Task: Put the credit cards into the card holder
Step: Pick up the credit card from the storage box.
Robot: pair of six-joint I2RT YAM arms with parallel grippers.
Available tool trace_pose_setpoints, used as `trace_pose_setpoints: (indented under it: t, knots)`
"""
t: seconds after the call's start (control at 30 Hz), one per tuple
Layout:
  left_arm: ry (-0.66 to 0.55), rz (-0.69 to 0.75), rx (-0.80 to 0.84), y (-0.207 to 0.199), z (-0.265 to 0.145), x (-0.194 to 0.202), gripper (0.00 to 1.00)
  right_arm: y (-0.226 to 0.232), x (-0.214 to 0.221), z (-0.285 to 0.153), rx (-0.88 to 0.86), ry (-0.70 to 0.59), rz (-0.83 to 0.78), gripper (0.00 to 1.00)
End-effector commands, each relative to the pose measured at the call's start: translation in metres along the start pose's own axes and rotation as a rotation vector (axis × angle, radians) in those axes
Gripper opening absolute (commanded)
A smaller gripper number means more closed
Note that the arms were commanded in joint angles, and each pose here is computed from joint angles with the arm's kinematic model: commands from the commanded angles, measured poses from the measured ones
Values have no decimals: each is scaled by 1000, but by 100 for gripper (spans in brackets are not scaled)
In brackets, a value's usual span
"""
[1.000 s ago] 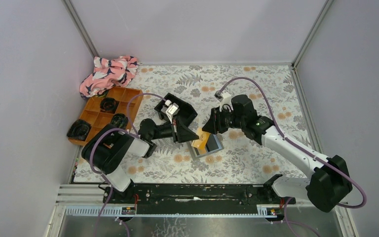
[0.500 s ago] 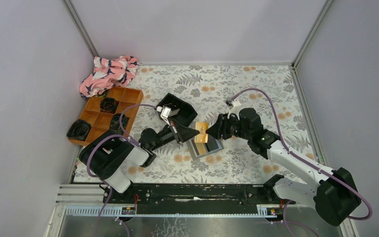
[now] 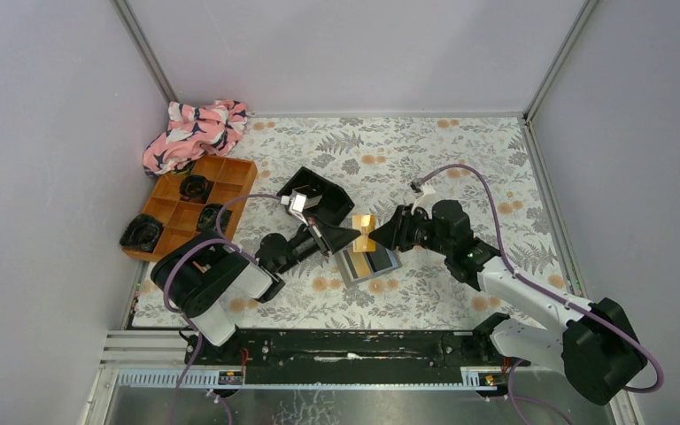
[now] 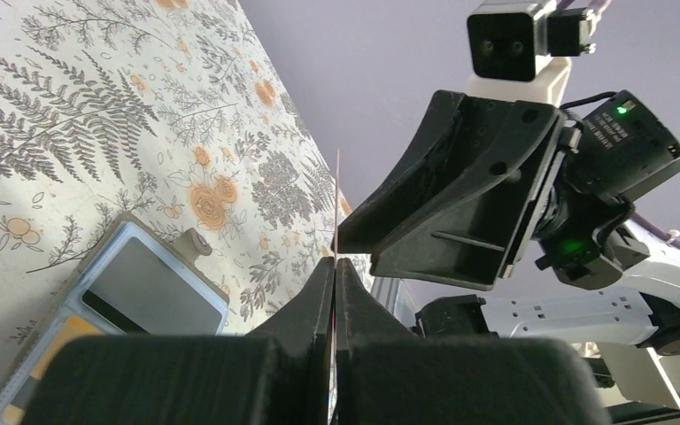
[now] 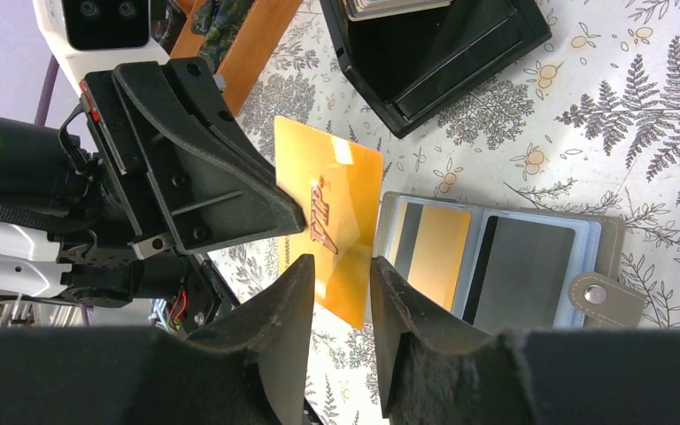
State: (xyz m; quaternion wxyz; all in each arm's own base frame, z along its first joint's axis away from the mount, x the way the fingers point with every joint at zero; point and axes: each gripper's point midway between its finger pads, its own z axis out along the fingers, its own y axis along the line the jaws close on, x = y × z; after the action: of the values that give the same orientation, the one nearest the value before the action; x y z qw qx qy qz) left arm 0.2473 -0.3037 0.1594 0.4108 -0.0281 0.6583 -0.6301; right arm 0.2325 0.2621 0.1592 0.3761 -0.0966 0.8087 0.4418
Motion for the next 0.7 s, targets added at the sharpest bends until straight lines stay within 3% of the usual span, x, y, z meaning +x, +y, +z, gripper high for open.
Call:
trace_pose_setpoints:
  t: [0.0,0.67]
  knots:
    - [-56,5,93,-26,10,-13,0,25,-15,1,-118,-56,8,35]
    - [-66,16,123,-39,2,-16,0,15,-12,-6,-77,-80,-10,43]
